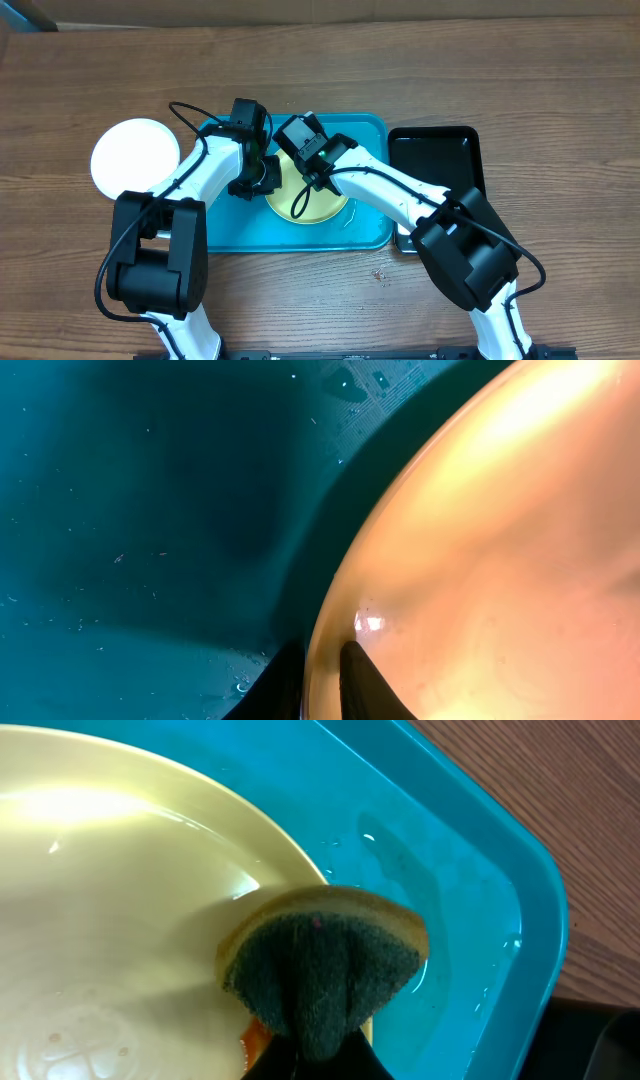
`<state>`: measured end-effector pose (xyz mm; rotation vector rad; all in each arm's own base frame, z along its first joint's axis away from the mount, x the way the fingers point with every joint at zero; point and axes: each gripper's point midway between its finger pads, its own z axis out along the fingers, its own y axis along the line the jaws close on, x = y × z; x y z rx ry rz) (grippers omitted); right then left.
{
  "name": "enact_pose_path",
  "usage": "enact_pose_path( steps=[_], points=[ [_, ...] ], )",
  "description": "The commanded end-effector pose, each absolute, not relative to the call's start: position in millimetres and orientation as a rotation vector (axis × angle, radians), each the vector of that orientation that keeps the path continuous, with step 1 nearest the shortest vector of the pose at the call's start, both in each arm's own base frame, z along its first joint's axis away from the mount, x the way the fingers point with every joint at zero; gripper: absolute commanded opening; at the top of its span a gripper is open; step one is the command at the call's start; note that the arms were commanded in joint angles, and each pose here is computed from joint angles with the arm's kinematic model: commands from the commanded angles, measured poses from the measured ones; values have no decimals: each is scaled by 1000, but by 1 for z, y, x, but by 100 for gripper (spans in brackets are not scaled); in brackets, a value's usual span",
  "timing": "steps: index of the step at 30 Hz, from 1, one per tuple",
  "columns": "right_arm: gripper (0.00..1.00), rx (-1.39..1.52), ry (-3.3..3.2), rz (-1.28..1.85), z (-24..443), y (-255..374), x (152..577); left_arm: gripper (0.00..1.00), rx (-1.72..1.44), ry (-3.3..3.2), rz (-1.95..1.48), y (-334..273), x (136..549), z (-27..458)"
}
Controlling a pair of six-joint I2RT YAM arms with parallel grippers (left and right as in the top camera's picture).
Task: Clean dirty plates on tray and stack at the side
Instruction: 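Scrub the yellow plate with the sponge while the left gripper holds it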
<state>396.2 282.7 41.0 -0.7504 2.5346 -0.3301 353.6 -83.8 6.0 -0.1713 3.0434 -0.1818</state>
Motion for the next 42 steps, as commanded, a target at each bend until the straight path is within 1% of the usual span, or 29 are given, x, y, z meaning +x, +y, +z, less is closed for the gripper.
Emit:
enact_pose_path(
  steps=[1, 3, 7, 9, 20, 22, 23, 25, 34, 39, 42],
  points=[
    [11, -724, 2520, -350, 46, 278, 405, 16, -148, 3079, -177, -84, 346, -4],
    [15, -725, 2521, -352, 45, 277, 404, 16, -148, 3079, -177, -84, 346, -4],
    [17, -730, 2529, -360, 45, 276, 403, 16, -147, 3079, -176, -84, 346, -4],
    [22, -731, 2530, -360, 44, 276, 402, 16, -147, 3079, -176, -84, 346, -4],
    [24, -731, 2545, -370, 43, 273, 399, 17, -147, 3079, -176, -84, 346, -4],
    [23, -741, 2558, -351, 41, 274, 397, 17, -147, 3079, -176, -84, 346, -4],
    [14, -756, 2579, -316, 36, 277, 392, 17, -148, 3079, -176, -84, 346, -4],
    [4, -767, 2605, -282, 28, 278, 386, 17, -147, 3079, -176, -84, 346, -4],
    [4, -780, 2688, -217, -9, 271, 360, 16, -147, 3079, -176, -84, 346, -4],
    [4, -861, 2805, 92, -19, 299, 327, 16, -148, 3079, -177, -84, 346, -4],
    [4, -889, 2839, 243, -12, 314, 315, 16, -148, 3079, -177, -84, 346, -4]
  ],
)
